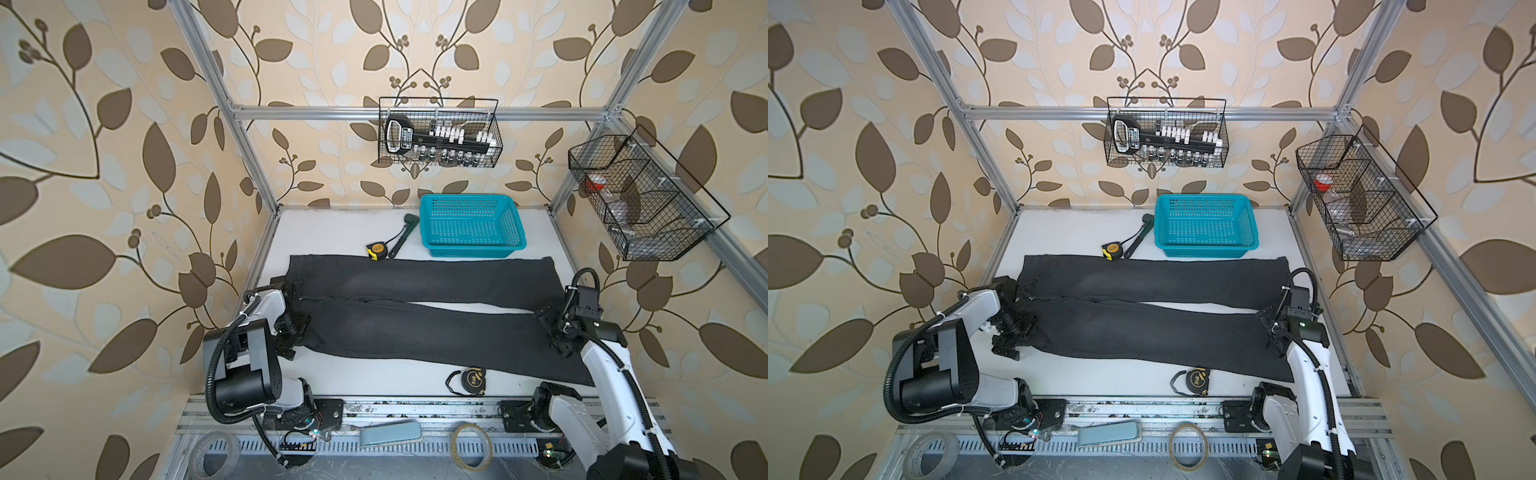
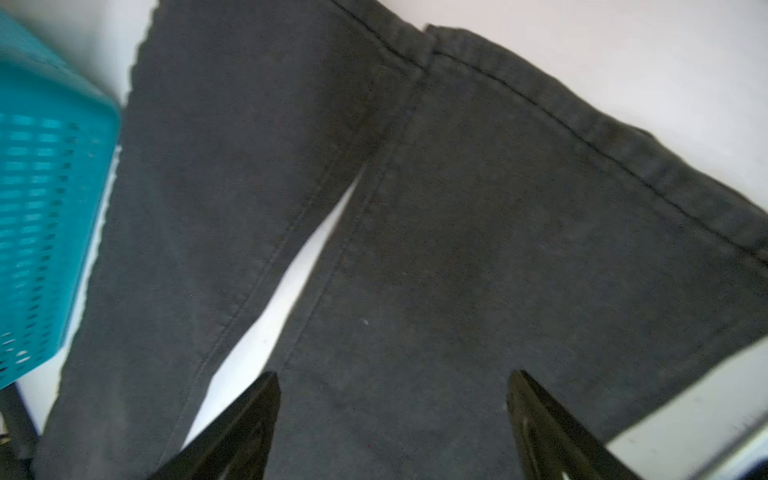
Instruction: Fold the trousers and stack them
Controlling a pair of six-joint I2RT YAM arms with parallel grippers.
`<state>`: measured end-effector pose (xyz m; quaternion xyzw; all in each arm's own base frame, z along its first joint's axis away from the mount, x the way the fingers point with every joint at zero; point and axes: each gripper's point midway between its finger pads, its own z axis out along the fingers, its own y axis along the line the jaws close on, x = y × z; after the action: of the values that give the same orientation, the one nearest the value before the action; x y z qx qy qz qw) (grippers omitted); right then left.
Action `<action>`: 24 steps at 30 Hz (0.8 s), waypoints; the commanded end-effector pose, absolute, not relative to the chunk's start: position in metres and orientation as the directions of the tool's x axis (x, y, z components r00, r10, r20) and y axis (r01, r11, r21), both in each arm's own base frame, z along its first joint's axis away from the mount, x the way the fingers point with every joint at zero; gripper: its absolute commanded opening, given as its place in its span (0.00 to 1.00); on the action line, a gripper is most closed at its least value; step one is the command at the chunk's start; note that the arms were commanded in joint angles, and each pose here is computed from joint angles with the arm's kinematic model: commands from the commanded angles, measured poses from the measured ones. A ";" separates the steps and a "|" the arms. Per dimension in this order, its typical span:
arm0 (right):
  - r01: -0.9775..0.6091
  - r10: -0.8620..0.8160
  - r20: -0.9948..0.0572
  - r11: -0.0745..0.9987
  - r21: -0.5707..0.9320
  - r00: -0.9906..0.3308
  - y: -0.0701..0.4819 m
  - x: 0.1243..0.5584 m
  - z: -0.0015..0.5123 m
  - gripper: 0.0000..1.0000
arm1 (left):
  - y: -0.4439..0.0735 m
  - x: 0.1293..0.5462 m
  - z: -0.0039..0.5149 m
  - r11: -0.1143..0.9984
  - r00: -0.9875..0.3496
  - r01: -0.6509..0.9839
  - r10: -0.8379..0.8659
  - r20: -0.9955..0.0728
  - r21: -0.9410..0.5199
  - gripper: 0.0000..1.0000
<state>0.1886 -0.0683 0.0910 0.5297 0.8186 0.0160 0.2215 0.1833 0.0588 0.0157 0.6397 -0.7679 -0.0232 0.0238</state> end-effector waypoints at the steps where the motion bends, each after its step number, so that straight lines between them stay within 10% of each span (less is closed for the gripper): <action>1: 0.946 0.920 -0.311 0.292 0.139 -0.238 -0.074 0.146 0.077 0.86 | 0.056 0.177 -0.007 0.177 -0.175 -0.979 -0.984 0.037 0.097 0.73; 11: 0.992 0.948 -0.300 0.123 0.033 -0.107 -0.083 0.108 0.065 0.83 | 0.066 0.193 0.036 0.205 -0.205 -0.979 -0.978 -0.047 -0.004 0.25; 24: 0.993 0.972 -0.205 0.105 -0.052 -0.114 -0.073 0.110 0.014 0.79 | 0.063 0.206 0.067 0.229 -0.225 -0.969 -0.973 -0.059 -0.092 0.00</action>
<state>0.1102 -0.0736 0.0207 0.6503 0.7521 -0.0866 0.0630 0.2010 0.0605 0.0473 0.6233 -0.7811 0.0121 -0.0347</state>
